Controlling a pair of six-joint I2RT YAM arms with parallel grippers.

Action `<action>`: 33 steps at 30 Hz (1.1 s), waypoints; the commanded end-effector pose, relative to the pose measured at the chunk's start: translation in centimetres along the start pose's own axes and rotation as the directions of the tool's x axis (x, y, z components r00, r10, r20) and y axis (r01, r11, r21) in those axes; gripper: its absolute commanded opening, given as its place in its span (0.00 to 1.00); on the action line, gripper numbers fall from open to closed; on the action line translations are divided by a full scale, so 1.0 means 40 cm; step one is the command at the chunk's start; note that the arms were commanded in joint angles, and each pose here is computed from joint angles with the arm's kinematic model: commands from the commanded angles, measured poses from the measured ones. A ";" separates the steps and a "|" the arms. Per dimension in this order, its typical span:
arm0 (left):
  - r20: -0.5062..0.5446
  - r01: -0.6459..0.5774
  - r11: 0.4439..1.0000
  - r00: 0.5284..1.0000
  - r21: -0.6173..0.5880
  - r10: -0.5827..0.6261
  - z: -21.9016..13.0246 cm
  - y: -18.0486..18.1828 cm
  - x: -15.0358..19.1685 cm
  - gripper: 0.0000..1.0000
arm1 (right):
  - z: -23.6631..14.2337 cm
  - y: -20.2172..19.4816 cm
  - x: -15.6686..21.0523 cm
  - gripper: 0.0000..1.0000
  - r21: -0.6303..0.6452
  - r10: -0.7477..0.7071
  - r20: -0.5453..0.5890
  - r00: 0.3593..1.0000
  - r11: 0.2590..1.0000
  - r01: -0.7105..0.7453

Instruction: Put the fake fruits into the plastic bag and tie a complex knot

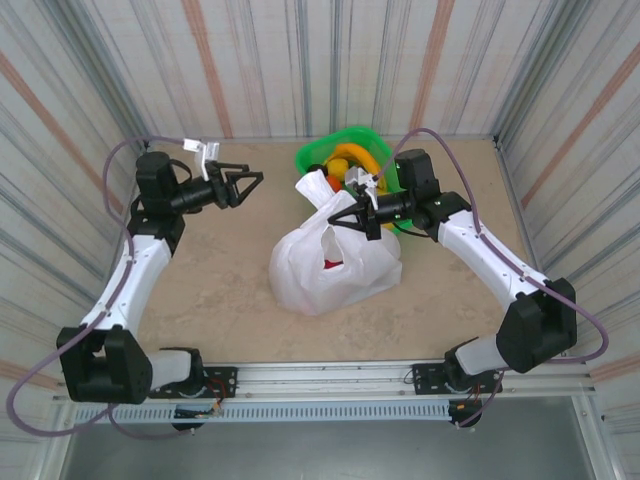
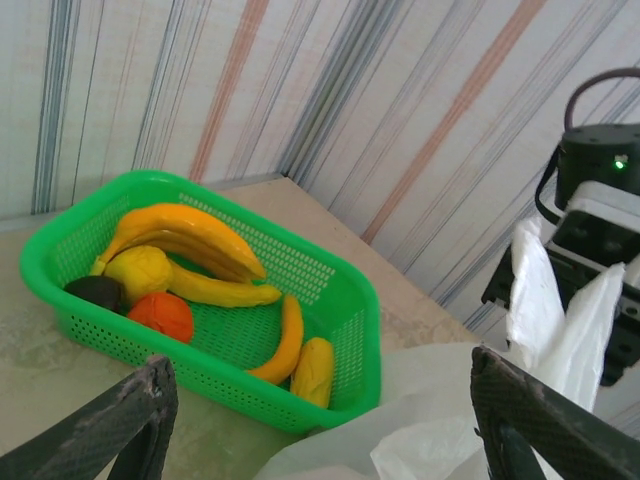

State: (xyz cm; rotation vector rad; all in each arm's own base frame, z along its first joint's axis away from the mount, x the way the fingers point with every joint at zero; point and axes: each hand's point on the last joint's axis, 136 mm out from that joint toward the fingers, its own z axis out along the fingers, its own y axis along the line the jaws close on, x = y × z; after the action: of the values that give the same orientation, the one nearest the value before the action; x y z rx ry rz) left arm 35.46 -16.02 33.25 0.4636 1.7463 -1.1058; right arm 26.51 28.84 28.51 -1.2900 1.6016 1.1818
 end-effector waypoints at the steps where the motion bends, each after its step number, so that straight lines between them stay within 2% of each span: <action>1: 0.036 0.052 0.999 0.998 0.013 -0.052 0.032 0.013 -0.021 0.78 | -0.009 0.021 -0.019 0.00 0.000 -0.046 0.021 0.999 0.999 0.046; 14: -0.112 0.060 0.970 0.993 0.237 -0.034 0.236 -0.066 0.044 0.78 | -0.011 0.034 -0.028 0.00 -0.007 -0.059 0.036 0.998 0.998 0.060; 19: -0.099 0.011 0.922 0.995 0.387 0.029 0.254 -0.143 0.060 0.79 | -0.012 0.039 -0.029 0.00 -0.015 -0.062 0.040 0.997 0.998 0.062; 24: -0.095 -0.021 0.880 0.993 0.474 0.075 0.261 -0.190 0.063 0.80 | -0.015 0.047 -0.028 0.00 -0.021 -0.074 0.046 0.996 0.997 0.075; 33: -0.067 -0.115 0.763 0.977 0.636 0.204 0.240 -0.308 0.059 0.81 | -0.022 0.043 -0.030 0.00 0.008 -0.125 0.035 0.992 0.992 0.125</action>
State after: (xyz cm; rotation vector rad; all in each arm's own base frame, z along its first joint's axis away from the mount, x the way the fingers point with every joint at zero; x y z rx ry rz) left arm 32.49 -30.56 33.88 0.9720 1.4913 -1.5506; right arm 25.63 28.49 29.63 -1.3094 1.5194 1.1433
